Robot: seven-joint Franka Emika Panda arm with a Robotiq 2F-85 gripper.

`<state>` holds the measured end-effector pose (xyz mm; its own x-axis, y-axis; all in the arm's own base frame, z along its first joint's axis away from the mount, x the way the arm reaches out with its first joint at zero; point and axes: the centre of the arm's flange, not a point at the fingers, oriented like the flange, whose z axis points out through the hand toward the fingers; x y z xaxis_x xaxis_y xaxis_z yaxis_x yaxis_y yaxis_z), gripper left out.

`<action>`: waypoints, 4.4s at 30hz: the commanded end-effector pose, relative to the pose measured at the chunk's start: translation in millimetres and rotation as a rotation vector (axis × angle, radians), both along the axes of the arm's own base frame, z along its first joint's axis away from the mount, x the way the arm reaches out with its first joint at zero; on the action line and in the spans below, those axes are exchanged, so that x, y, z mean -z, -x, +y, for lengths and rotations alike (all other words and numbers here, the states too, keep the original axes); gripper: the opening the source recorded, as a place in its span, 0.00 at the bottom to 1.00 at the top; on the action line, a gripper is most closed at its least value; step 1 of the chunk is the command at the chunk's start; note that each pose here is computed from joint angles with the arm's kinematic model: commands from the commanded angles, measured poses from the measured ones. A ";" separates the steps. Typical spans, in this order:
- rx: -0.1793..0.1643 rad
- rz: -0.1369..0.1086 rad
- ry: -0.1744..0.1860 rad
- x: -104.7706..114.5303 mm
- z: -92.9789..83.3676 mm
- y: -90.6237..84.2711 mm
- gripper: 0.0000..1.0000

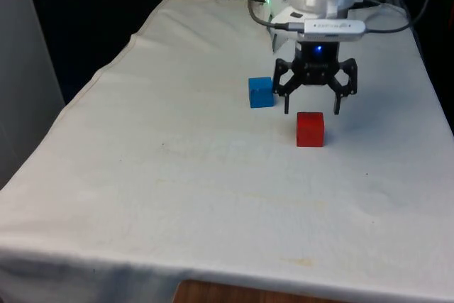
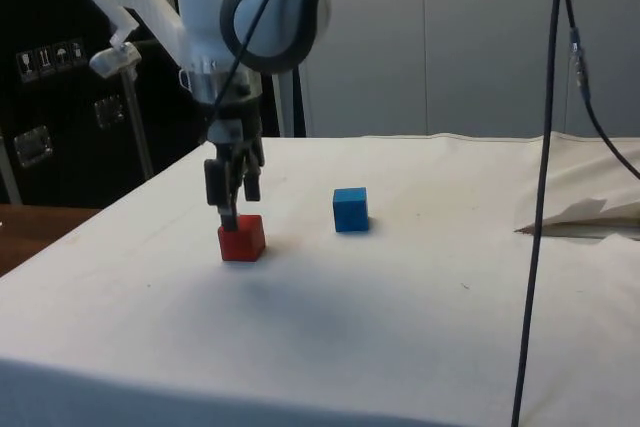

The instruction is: Stack the two cubes.

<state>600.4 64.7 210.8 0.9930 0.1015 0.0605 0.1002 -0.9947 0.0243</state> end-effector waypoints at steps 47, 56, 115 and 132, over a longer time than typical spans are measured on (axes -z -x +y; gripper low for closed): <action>0.016 -0.022 0.006 27.9 -13.1 -2.3 0.01; 0.021 -0.003 0.008 1.9 -13.5 -2.7 0.01; 0.025 -0.010 0.003 -90.2 -50.9 103.9 0.01; 0.018 -0.047 0.004 -59.6 -70.5 123.0 0.01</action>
<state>478.2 -2.8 272.1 0.9921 0.0804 0.0968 0.0773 -0.9964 0.0347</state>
